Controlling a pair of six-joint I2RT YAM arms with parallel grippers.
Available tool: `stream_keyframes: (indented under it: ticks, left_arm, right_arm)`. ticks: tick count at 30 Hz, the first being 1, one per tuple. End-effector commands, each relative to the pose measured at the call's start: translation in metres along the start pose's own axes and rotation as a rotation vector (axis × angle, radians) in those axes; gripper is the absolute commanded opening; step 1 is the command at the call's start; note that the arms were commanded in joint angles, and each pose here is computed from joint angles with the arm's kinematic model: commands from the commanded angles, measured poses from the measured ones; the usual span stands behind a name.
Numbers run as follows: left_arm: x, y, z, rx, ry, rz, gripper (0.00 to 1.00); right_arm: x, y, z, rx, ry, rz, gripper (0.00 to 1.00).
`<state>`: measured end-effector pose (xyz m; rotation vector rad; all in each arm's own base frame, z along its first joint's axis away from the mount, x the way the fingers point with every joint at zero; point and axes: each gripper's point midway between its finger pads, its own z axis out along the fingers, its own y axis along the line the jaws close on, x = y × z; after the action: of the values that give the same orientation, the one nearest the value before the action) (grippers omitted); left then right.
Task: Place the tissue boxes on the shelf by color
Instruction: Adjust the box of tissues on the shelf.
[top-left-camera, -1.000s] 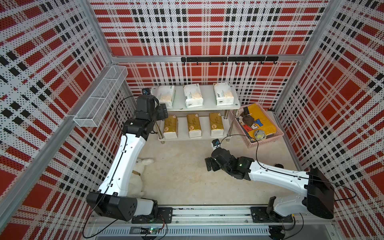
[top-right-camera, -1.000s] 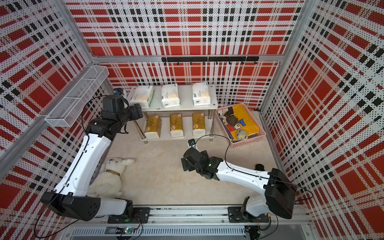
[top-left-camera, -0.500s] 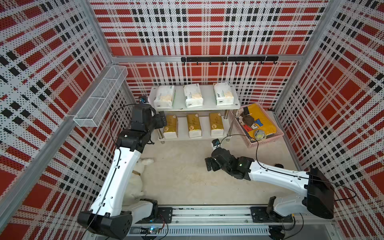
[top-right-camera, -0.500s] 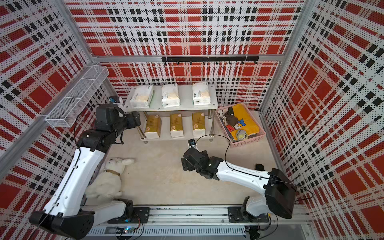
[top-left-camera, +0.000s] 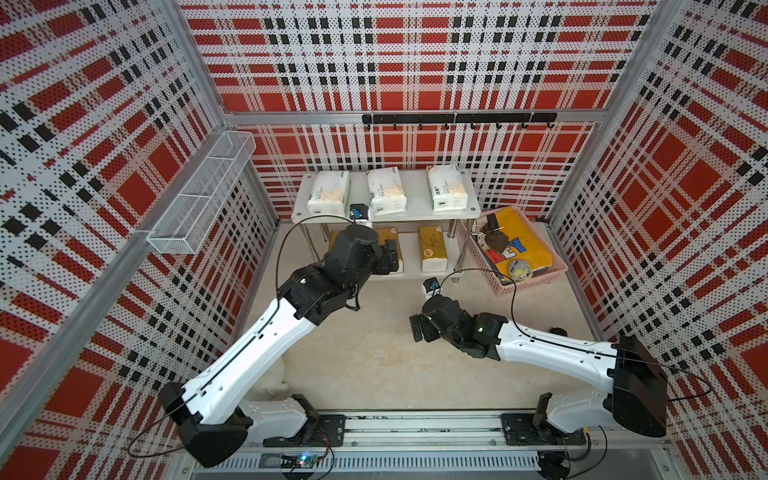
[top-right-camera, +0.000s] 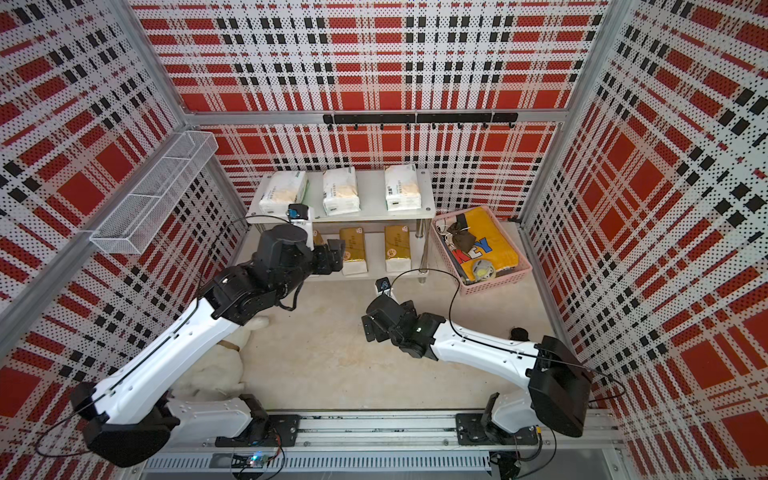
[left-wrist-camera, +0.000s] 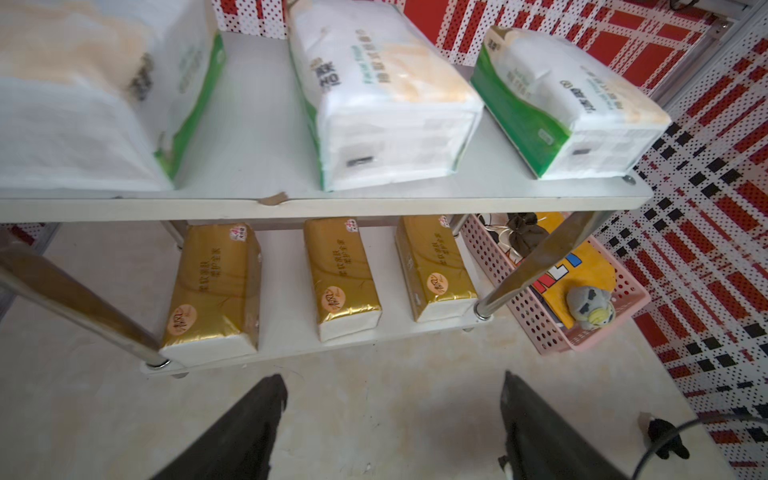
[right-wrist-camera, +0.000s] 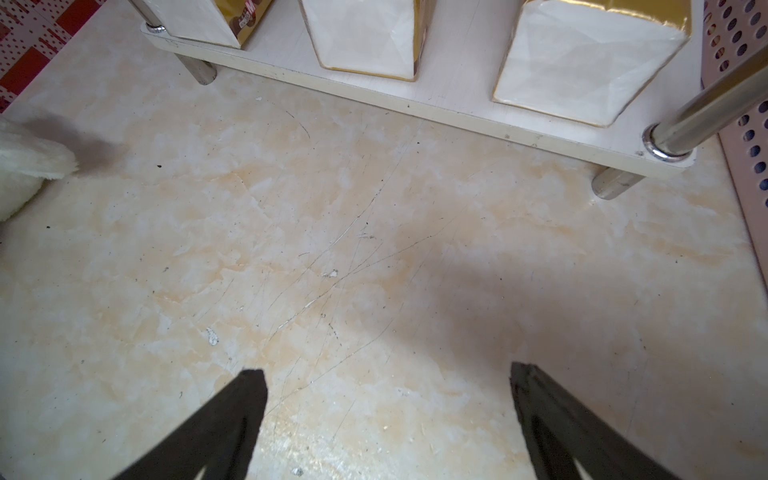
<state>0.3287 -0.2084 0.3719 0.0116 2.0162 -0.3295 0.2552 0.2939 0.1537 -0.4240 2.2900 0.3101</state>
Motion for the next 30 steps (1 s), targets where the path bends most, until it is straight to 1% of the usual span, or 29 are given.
stream_keyframes:
  ticks: [1, 5, 9, 13, 19, 26, 30]
  left_arm:
    - [-0.022, -0.008, 0.015, -0.042, -0.085, -0.071, 0.82]
    - [-0.029, -0.026, 0.039, -0.015, -0.093, -0.081, 0.79]
    - [-0.042, -0.036, 0.049, -0.004, -0.106, -0.079, 0.77]
    - [-0.056, -0.030, 0.048, -0.014, -0.128, -0.095, 0.76]
    - [-0.066, -0.009, 0.040, -0.030, -0.151, -0.119, 0.75]
    - [-0.073, 0.012, 0.047, 0.045, -0.169, -0.178, 0.75]
    - [-0.073, 0.010, 0.045, 0.067, -0.163, -0.177, 0.75]
  right_arm:
    - [-0.007, 0.003, -0.002, 0.005, -0.012, -0.007, 1.00]
    - [-0.005, 0.002, -0.003, 0.006, -0.012, -0.005, 1.00]
    - [-0.003, -0.001, -0.005, 0.011, -0.016, 0.001, 1.00]
    - [-0.001, -0.003, -0.005, 0.012, -0.015, 0.003, 1.00]
    - [-0.001, -0.001, -0.005, 0.003, -0.019, 0.006, 1.00]
    - [-0.003, 0.002, -0.003, -0.003, -0.020, 0.002, 1.00]
    - [-0.002, -0.001, -0.004, 0.003, -0.021, 0.006, 1.00]
